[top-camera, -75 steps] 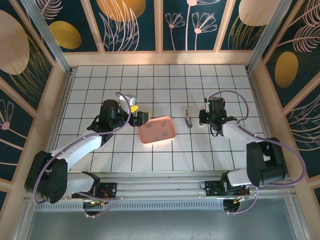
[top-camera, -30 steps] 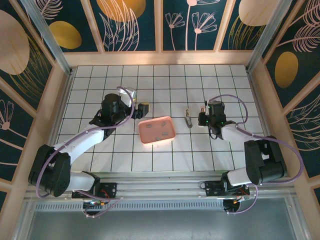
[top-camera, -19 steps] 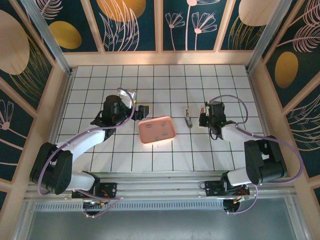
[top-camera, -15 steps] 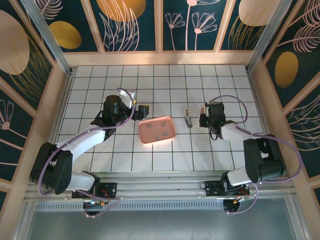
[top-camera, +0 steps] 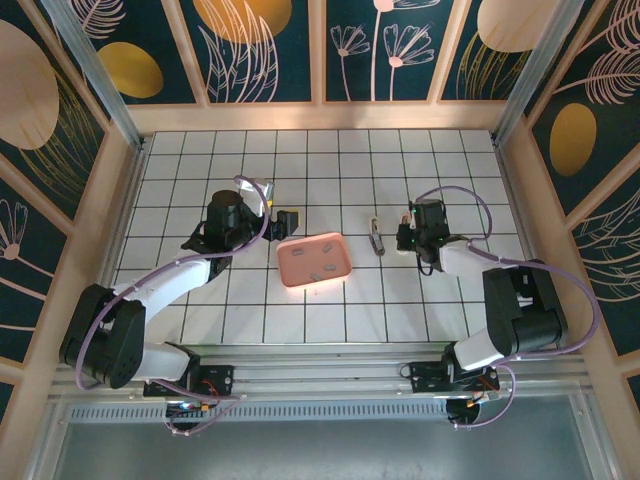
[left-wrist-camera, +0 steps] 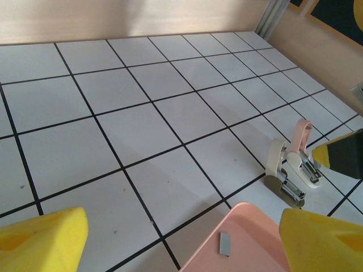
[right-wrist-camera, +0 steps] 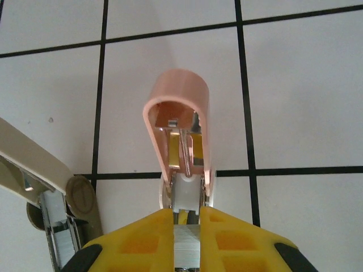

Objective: Load the staples into the stapler

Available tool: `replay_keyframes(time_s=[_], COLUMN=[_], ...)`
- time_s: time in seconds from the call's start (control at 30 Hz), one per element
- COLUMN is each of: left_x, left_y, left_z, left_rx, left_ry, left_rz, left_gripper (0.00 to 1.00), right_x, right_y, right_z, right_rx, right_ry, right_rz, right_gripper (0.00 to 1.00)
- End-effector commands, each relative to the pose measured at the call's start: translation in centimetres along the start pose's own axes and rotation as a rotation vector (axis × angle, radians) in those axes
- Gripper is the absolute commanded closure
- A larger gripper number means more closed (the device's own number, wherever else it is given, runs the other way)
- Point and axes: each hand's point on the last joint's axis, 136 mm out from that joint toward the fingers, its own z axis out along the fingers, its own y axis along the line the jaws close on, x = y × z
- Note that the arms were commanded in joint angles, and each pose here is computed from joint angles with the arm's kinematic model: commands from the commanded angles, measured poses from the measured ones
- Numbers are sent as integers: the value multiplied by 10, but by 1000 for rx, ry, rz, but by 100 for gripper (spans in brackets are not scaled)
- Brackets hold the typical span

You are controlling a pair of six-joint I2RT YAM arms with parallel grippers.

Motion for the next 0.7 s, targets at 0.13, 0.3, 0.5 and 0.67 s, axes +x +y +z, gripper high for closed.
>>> replay_keyframes(time_s=[0.13,0.3,0.5,0.67], left_x=[-9,-10,-9,-9], left_y=[-8,-7,-8,-7], left_z=[4,4,4,4], left_rx=[38,36,39,35], left_ry=[-21,-24,-20,-20], left_rz=[-8,-6,-6,-2], left_gripper=[13,13,13,13], right_x=[-8,4,10,13], right_y=[5,2,0,0], right_z=[1,2,3,5], right_rx=[-29,-26,-17,-17], right_ry=[-4,30,43,55], right_rz=[-13,-7,-8,-7], right_gripper=[86,86,86,86])
